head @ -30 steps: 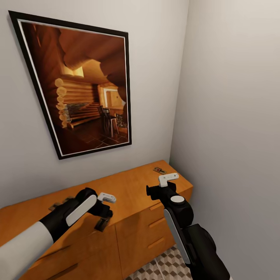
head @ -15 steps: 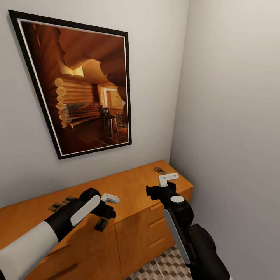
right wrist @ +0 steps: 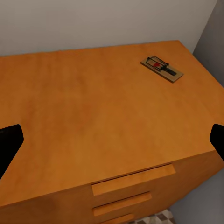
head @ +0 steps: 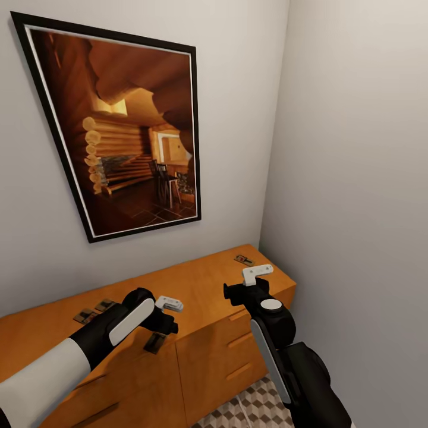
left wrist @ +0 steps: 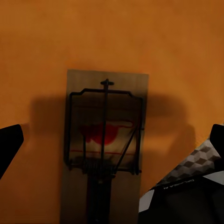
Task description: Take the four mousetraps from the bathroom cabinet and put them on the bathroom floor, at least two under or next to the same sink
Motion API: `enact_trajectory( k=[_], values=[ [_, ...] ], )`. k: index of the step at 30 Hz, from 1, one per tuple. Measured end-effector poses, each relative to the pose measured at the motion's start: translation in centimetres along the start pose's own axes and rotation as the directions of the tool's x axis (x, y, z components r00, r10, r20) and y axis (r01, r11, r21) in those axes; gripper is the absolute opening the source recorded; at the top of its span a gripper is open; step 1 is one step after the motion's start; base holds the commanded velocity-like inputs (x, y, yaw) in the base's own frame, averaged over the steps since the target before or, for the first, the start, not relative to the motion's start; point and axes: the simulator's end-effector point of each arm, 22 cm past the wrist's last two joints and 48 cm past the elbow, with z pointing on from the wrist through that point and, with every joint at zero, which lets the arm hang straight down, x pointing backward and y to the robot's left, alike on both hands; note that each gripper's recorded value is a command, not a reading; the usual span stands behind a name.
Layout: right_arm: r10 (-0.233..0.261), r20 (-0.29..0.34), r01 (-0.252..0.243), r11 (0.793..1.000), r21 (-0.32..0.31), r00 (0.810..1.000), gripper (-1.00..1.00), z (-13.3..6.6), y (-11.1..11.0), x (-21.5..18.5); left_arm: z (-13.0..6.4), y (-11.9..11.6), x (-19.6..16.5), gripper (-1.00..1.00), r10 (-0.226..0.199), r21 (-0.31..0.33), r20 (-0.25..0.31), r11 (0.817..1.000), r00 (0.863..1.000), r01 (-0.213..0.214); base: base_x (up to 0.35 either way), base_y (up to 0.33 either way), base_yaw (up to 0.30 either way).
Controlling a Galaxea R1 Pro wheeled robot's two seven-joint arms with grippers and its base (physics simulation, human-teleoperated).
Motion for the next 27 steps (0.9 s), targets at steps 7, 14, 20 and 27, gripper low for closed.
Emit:
enact_trajectory(
  k=[7,14,20,27],
  values=[
    [0.0,-0.001,0.0,1.0,0.0,1.0,1.0,0.5,0.0,0.5,0.7,0.1,0.0,1.0,-0.001,-0.001,0.001,1.0,1.0,0.001,0.0,0.0,0.0],
    [0.0,-0.001,0.0,1.0,0.0,1.0,1.0,0.5,0.0,0.6,0.8,0.2,0.0,1.0,-0.002,-0.002,0.001,1.0,1.0,0.002,0.0,0.0,0.0],
    [0.0,-0.001,0.0,1.0,0.0,1.0,1.0,0.7,0.0,0.8,1.3,0.5,0.3,1.0,-0.007,-0.007,-0.008,1.0,1.0,0.007,0.0,0.0,0.0],
    [-0.001,0.0,0.001,1.0,0.0,1.0,1.0,1.0,0.0,1.1,1.8,0.5,0.5,1.0,-0.012,-0.007,-0.011,1.0,1.0,0.012,0.0,0.0,0.0]
  ],
)
